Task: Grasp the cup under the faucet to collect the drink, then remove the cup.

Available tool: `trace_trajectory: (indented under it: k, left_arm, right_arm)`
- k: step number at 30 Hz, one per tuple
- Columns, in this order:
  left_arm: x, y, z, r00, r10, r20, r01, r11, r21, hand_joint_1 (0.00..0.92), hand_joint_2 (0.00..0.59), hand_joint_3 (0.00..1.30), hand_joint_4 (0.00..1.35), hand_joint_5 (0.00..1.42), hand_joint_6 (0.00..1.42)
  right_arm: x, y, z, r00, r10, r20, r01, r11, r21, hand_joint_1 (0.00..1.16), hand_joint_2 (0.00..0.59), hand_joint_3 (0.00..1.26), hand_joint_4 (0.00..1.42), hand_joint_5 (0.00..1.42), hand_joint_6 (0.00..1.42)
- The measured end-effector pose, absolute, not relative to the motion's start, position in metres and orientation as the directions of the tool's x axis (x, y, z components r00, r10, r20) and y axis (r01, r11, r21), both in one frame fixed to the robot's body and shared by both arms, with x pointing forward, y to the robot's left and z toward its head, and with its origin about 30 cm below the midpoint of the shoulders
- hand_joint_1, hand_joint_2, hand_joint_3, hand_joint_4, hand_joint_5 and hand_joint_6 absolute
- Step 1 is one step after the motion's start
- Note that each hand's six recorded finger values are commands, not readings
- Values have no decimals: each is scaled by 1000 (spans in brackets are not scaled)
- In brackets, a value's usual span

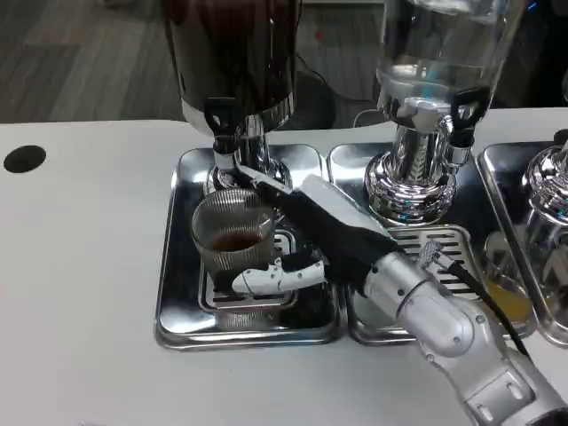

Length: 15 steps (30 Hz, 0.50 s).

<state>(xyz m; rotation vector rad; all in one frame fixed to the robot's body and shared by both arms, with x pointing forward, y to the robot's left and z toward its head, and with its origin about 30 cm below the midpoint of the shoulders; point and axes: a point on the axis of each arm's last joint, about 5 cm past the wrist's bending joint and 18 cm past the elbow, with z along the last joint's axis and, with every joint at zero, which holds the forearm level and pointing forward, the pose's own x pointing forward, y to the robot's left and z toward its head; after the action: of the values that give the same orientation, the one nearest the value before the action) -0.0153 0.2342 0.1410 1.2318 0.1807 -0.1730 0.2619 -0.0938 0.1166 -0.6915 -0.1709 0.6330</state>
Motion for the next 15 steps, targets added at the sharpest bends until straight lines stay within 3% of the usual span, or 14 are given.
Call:
trace_trajectory:
  k: [15]
  left_arm:
    - [-12,232,143,971,-55,-232,237,321,917,0,67,448,416,529,731]
  right_arm:
    - [267,-97,108,823,561,-88,-479,601,-640,688,110,89,94,167,64]
